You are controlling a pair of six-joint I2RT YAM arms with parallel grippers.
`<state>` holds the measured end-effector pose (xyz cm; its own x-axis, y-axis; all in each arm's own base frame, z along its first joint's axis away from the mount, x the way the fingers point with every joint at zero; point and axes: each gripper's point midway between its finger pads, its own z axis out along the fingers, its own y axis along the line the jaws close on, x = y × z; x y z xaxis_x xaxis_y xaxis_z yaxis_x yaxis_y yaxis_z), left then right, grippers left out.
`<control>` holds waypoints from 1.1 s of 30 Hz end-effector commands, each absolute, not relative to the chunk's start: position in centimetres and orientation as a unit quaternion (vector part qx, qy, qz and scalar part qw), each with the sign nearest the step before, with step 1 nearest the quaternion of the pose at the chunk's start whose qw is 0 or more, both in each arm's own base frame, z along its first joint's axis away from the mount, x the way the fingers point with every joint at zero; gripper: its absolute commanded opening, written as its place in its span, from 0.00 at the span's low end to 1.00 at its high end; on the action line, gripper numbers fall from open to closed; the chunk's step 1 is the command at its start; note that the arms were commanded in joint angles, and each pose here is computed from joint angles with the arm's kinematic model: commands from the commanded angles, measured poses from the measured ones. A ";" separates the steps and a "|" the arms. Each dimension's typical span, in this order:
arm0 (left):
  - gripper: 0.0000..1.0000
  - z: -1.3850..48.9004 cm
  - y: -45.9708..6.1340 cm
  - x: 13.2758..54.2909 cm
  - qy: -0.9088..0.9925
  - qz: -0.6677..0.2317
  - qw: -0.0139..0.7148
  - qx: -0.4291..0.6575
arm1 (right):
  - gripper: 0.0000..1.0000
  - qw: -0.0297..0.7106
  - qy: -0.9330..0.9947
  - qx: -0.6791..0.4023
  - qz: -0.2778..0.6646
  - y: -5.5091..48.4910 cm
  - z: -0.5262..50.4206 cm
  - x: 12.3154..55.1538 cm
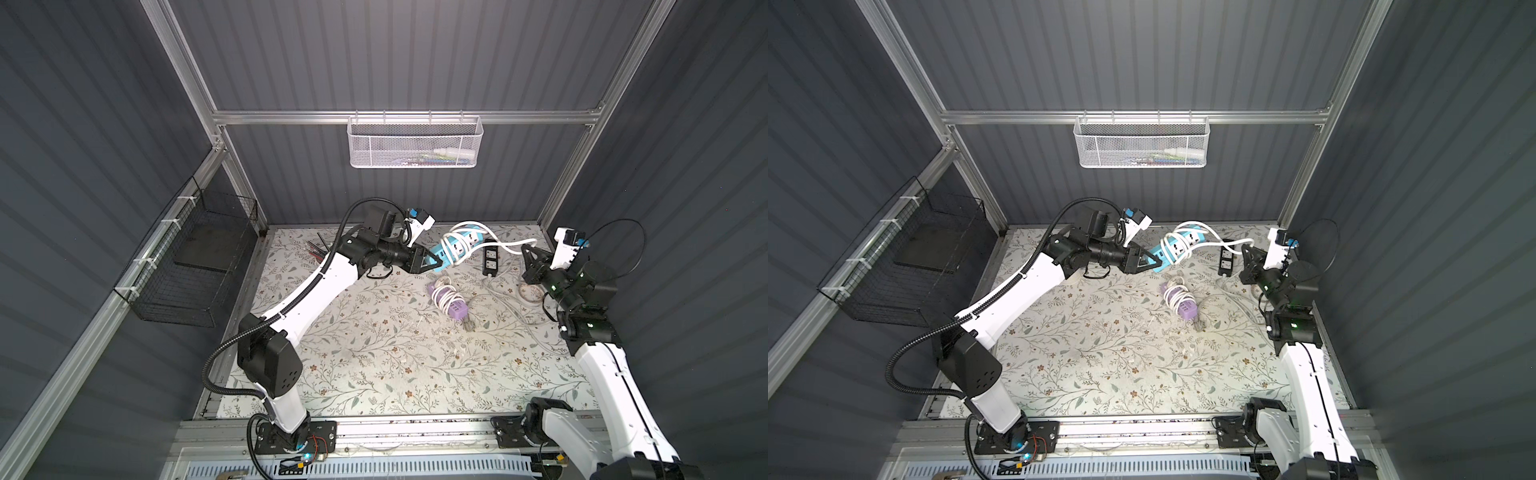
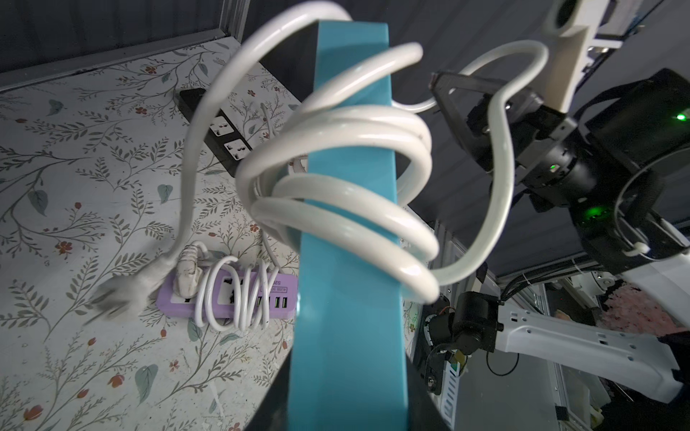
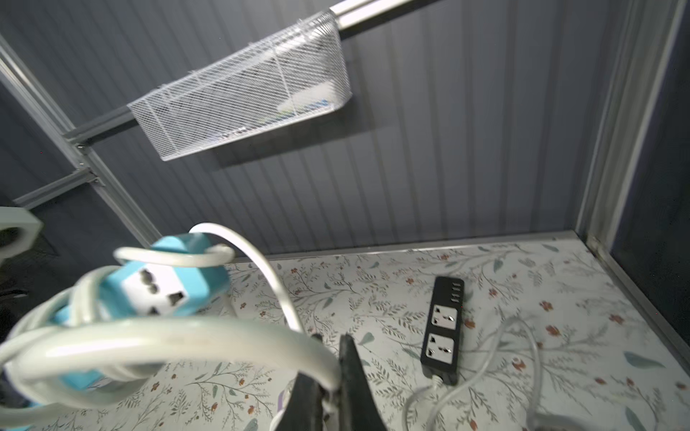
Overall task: Unwrap the cord wrapped around the power strip
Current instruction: Unwrap the power cord from the power strip.
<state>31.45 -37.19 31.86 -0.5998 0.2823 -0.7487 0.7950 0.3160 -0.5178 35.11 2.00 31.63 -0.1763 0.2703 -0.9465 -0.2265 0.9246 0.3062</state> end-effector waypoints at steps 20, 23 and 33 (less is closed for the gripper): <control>0.00 39.4 -35.9 31.6 0.699 -0.489 0.377 0.362 | 0.00 0.569 0.776 0.058 0.268 3.2 24.5 36.2; 0.00 40.3 -35.9 30.9 0.684 -0.504 0.380 0.366 | 0.00 0.543 0.795 0.057 0.266 4.1 22.1 37.4; 0.00 40.4 -37.6 27.3 0.645 -0.556 0.333 0.404 | 0.00 0.511 0.815 0.025 0.271 8.9 20.5 44.3</control>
